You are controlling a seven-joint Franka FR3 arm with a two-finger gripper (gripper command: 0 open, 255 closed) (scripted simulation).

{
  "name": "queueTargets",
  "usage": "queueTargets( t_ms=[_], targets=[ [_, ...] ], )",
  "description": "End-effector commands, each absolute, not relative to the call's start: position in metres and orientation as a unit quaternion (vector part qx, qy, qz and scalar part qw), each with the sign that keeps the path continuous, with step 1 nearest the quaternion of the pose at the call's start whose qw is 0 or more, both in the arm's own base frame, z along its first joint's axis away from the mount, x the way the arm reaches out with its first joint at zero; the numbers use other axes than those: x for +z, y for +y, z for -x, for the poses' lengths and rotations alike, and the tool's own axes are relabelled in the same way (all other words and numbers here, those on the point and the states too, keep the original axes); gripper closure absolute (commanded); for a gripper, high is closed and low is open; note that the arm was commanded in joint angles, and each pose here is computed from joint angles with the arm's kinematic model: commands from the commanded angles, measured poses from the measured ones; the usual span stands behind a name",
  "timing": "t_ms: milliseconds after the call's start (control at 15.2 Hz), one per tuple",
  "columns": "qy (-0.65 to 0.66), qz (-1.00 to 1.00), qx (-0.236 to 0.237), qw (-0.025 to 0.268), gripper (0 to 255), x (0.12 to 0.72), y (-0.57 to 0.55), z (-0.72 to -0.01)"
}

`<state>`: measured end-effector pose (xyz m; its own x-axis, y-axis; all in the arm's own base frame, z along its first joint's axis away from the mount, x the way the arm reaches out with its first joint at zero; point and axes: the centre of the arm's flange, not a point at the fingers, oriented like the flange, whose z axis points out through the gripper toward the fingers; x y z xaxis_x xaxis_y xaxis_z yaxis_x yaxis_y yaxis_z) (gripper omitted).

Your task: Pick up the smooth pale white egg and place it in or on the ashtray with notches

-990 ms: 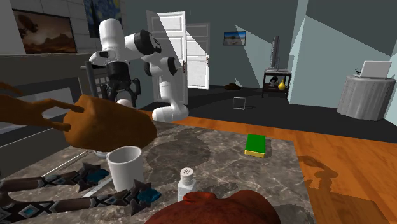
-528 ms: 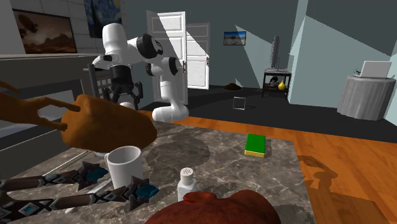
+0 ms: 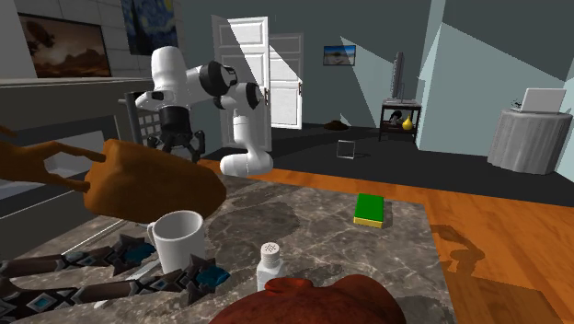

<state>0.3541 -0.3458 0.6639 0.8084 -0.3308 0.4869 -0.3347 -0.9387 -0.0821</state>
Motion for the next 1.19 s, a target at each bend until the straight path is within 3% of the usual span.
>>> queueTargets(
  t_ms=[0, 396, 462, 792, 1122],
  targets=[
    [-0.233, -0.943, 0.235, -0.032, 255, 0.614, -0.386, -0.328],
    [-0.233, -0.943, 0.235, -0.032, 255, 0.614, -0.386, -0.328],
    [-0.233, -0.943, 0.236, -0.032, 0, 0.614, -0.390, -0.324],
    [-0.233, -0.943, 0.235, -0.032, 0, 0.614, -0.386, -0.328],
    [-0.233, -0.943, 0.235, -0.032, 0, 0.658, -0.384, -0.305]
  ],
)
